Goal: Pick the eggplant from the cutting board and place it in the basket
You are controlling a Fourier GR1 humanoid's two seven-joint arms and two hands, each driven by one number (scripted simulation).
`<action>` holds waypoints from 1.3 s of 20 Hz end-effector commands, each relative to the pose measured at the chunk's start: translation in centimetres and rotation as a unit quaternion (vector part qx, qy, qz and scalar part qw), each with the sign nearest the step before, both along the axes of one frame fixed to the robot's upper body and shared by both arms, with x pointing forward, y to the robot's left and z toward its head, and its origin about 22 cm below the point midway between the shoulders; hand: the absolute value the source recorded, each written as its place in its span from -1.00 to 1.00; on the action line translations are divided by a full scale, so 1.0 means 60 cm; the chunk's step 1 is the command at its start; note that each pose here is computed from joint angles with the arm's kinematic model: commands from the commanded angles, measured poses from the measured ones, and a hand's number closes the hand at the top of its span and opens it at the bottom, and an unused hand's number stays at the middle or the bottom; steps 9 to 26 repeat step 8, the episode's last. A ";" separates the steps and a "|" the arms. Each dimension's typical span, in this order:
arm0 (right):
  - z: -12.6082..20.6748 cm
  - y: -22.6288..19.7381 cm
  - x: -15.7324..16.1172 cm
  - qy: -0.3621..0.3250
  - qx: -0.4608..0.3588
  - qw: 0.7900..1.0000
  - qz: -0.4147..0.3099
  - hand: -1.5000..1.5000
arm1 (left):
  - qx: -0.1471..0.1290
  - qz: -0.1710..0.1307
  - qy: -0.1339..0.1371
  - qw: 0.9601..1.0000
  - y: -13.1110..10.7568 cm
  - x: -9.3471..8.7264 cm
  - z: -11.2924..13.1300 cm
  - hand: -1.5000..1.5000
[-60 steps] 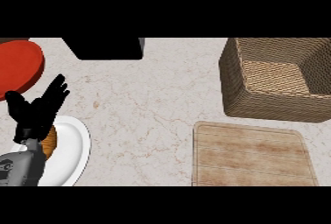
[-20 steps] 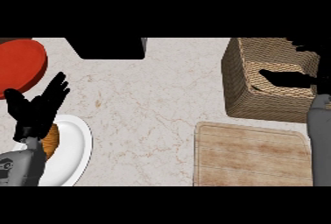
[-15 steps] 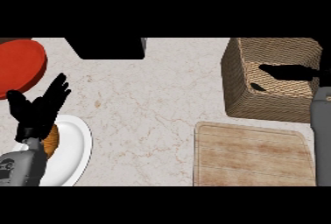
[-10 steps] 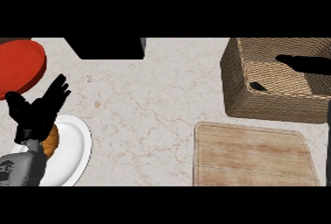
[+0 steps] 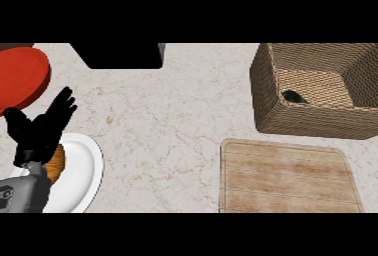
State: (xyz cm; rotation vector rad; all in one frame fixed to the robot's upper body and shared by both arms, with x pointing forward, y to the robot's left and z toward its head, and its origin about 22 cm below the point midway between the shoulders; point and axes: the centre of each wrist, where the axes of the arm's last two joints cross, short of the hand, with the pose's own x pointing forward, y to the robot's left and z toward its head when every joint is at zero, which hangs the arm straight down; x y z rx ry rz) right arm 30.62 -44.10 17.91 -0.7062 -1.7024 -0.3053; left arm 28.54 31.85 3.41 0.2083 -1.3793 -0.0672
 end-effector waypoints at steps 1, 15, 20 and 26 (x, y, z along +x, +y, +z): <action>0.025 -0.112 -0.072 0.007 0.015 1.000 0.024 -1.00 | 0.009 -0.002 -0.002 1.000 -0.003 0.001 0.001 0.00; -0.029 -0.235 -0.166 0.043 -0.006 0.996 0.074 -1.00 | -0.003 0.008 -0.001 1.000 0.017 0.011 -0.005 0.00; -0.029 -0.235 -0.166 0.043 -0.006 0.996 0.074 -1.00 | -0.003 0.008 -0.001 1.000 0.017 0.011 -0.005 0.00; -0.029 -0.235 -0.166 0.043 -0.006 0.996 0.074 -1.00 | -0.003 0.008 -0.001 1.000 0.017 0.011 -0.005 0.00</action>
